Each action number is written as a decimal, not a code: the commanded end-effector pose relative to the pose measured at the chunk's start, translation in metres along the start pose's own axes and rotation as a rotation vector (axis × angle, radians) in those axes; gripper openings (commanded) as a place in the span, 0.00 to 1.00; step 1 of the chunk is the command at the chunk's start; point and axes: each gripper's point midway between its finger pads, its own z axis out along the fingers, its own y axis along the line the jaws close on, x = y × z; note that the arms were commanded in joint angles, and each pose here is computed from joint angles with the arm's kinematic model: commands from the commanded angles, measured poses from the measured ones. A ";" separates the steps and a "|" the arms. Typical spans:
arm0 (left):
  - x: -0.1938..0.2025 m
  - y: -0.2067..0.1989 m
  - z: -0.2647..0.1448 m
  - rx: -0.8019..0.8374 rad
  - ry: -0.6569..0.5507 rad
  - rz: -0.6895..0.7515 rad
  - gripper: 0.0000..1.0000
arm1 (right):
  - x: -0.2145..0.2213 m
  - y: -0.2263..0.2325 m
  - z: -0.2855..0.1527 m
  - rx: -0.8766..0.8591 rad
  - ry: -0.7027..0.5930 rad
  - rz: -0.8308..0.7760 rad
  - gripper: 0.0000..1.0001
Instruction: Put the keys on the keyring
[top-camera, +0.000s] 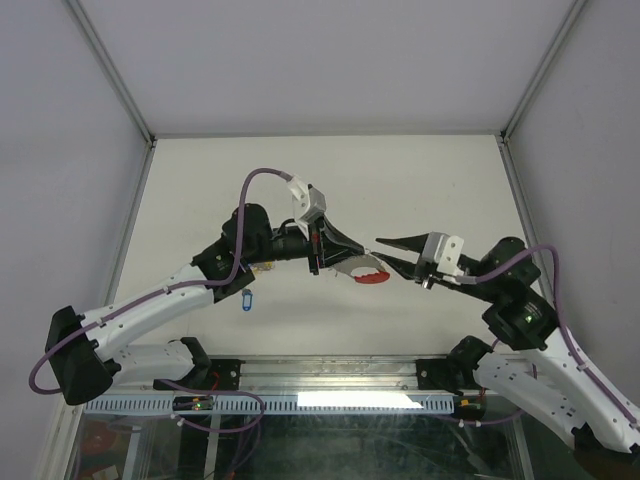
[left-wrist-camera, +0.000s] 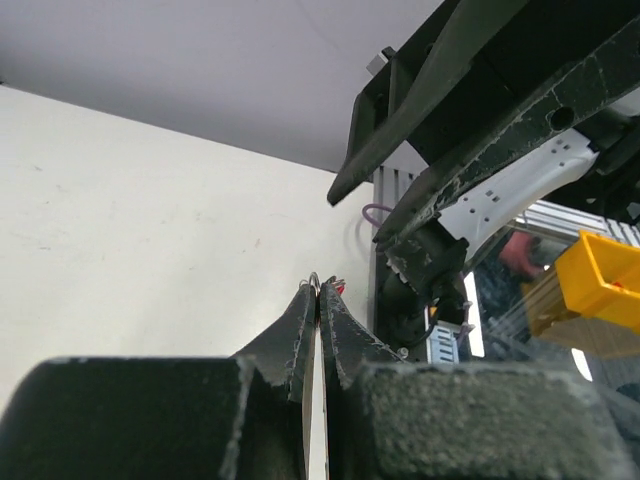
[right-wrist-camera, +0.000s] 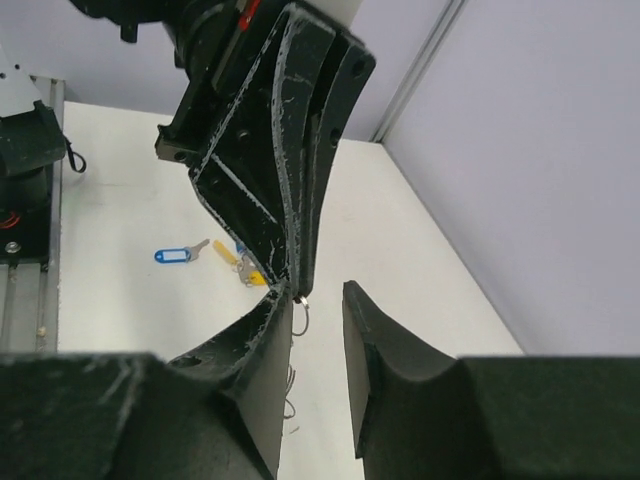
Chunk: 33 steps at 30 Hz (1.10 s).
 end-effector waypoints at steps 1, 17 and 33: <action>-0.022 -0.003 -0.005 0.014 0.025 0.132 0.00 | -0.012 0.004 0.002 -0.072 0.047 0.043 0.29; -0.008 -0.027 -0.031 0.206 0.256 0.419 0.00 | -0.018 0.046 0.001 -0.358 0.155 0.238 0.20; -0.006 -0.032 -0.030 0.243 0.259 0.411 0.00 | 0.005 0.056 0.016 -0.401 0.181 0.337 0.23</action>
